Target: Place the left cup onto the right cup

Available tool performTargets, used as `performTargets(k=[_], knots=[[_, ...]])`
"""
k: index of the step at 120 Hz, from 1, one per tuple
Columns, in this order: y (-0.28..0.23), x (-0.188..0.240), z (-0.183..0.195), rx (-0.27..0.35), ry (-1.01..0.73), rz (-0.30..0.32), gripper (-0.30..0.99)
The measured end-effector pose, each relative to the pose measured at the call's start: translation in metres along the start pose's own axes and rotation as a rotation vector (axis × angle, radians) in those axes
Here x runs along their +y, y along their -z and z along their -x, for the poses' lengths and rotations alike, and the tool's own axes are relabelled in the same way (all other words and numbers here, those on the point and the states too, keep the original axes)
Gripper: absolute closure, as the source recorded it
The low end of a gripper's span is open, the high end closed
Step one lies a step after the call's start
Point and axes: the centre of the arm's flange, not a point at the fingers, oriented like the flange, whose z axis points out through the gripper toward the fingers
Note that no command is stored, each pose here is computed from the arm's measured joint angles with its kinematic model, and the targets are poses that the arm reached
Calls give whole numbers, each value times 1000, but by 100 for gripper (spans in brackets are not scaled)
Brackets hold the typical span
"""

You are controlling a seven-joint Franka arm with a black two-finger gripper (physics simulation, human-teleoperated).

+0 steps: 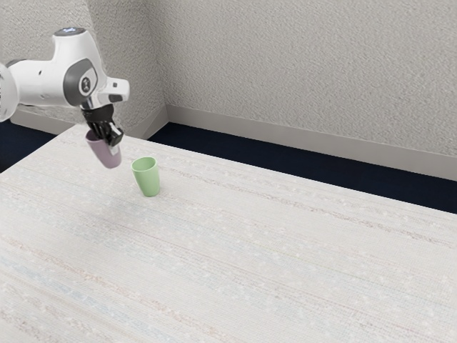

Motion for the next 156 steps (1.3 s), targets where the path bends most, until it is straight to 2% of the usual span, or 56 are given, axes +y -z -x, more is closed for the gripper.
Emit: performTargets(k=[58,98,156], knots=[[-16,21,-55,-45,-49,7,78],[-36,30,-71,-74,-61,15,78],[-45,21,-93,-79,-57,0,78]])
